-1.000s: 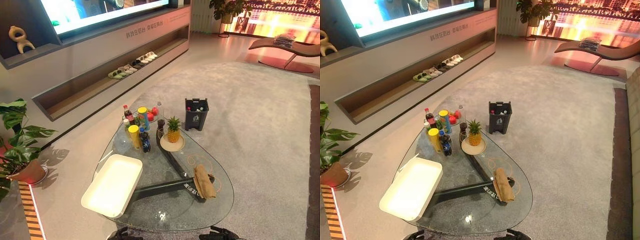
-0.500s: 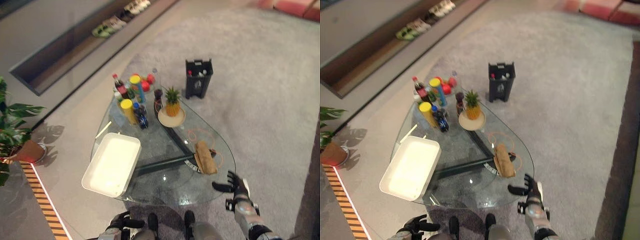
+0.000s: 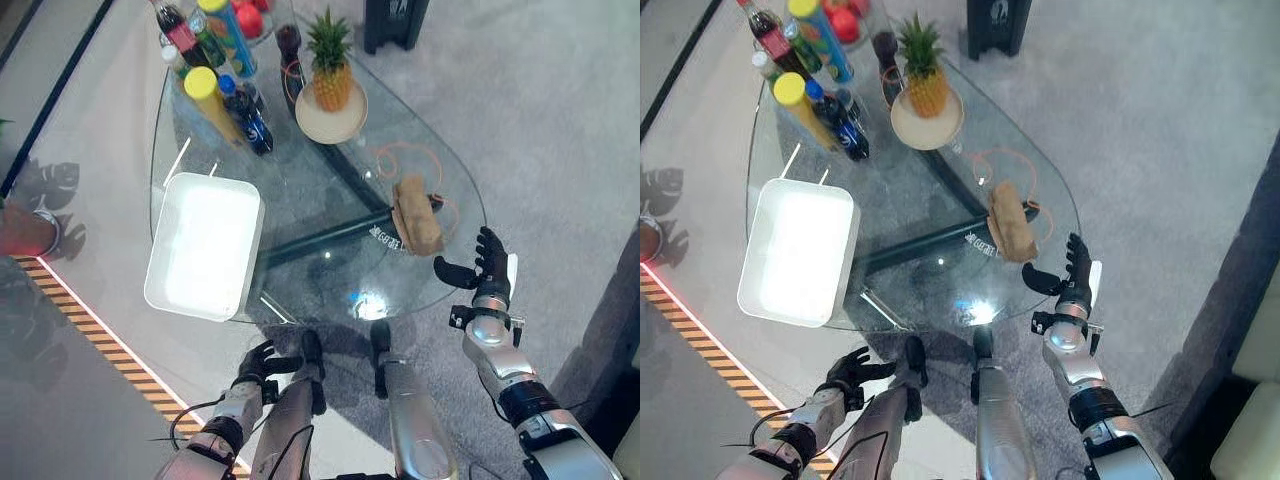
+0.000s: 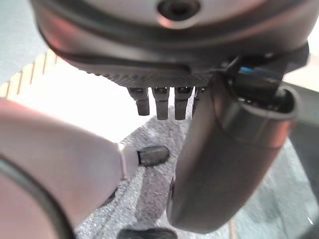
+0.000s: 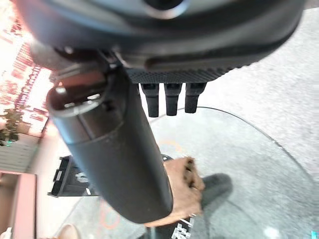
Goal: Wipe the table with a cloth and put it in the basket.
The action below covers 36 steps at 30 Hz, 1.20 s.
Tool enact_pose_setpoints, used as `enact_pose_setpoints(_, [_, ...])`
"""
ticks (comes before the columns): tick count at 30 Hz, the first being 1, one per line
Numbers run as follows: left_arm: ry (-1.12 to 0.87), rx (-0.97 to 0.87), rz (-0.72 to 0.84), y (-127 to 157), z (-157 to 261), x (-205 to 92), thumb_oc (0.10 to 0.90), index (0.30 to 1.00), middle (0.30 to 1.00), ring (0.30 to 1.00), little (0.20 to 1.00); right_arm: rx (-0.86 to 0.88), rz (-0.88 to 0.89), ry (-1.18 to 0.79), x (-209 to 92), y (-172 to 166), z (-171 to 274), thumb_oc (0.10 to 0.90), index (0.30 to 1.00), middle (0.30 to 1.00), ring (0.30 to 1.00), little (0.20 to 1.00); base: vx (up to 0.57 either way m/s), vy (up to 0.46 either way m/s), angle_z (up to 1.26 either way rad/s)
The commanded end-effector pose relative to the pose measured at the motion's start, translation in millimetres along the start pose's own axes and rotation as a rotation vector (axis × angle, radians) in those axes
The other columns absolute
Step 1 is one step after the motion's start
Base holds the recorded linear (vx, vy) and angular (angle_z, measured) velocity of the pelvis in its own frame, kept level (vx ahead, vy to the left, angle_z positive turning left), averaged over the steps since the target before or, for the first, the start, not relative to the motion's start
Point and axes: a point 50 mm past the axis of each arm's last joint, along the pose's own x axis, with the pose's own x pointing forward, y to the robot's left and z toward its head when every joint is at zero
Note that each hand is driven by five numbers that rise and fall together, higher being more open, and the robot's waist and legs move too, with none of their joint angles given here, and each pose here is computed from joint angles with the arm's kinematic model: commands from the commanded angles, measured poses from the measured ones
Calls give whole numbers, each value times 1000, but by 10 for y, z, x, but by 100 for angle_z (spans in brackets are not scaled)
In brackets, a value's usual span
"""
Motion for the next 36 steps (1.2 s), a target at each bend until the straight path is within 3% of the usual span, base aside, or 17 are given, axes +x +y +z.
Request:
enact_pose_setpoints(1, [8,-70,53,32,-42,-6,800,900,900,900,900,29,-25,-246,70,65,593,800,900,900,900,900,-26,92,-1])
enact_pose_setpoints(10, [-50,-131,26,-81,186,12,800,900,900,900,900,60,-35,-328,156,137,947,800,900,900,900,900,-5,93,-3])
enact_pose_setpoints(28, [-87,-176,-31,-222,463,17,800,900,900,900,900,84,-237,-502,294,49,1686,800,900,900,900,900,48,38,-2])
enact_pose_setpoints(36, [-88,-174,-58,-272,569,12,800,900,900,900,900,74,-225,-566,304,62,1946,800,900,900,900,900,60,42,3])
